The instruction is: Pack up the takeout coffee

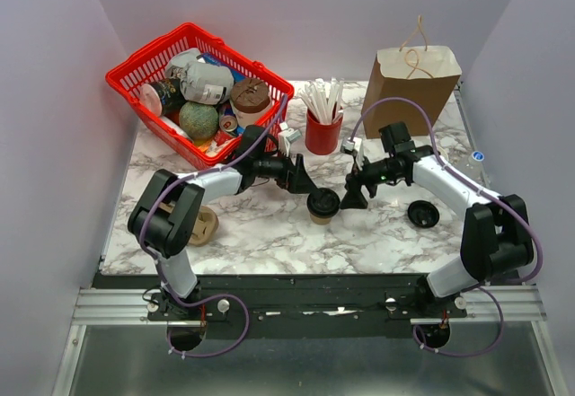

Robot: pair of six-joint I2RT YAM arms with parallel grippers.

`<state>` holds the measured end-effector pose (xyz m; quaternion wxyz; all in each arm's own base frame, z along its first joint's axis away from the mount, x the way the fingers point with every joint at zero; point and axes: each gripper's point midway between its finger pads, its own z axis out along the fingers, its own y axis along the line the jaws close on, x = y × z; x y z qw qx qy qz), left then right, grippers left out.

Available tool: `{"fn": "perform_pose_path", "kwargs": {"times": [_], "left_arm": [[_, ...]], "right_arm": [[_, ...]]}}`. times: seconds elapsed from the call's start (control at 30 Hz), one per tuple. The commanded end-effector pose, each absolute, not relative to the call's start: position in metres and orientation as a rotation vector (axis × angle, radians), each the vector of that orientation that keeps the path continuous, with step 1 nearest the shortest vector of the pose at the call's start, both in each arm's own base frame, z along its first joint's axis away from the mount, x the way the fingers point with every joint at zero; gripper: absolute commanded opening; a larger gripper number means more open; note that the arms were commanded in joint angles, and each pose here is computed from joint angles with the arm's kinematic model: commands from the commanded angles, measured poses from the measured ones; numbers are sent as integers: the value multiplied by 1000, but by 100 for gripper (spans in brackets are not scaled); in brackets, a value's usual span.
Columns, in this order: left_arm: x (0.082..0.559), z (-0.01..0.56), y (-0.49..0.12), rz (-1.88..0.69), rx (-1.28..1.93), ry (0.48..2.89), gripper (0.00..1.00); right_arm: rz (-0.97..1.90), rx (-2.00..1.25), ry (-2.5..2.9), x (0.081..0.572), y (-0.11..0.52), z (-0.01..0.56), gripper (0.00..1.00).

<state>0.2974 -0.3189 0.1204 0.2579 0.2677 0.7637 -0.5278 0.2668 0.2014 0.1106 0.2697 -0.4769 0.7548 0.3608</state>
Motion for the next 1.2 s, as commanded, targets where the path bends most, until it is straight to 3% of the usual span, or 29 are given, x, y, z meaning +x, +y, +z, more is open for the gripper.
{"fn": "perform_pose_path", "kwargs": {"times": [0.0,0.3,0.67,1.17], "left_arm": [[315,109,-313,-1397,642,2121,89],[316,104,-304,-1447,545,2146,85],[318,93,-297,-1406,473,2214,63],[306,83,-290,-1378,508,2246,63]], "right_arm": [[930,-1357,1955,275,208,110,85],[895,-1461,1868,267,223,110,85],[862,-1509,1841,264,229,107,83],[822,-1556,1786,260,236,111,83]]}}
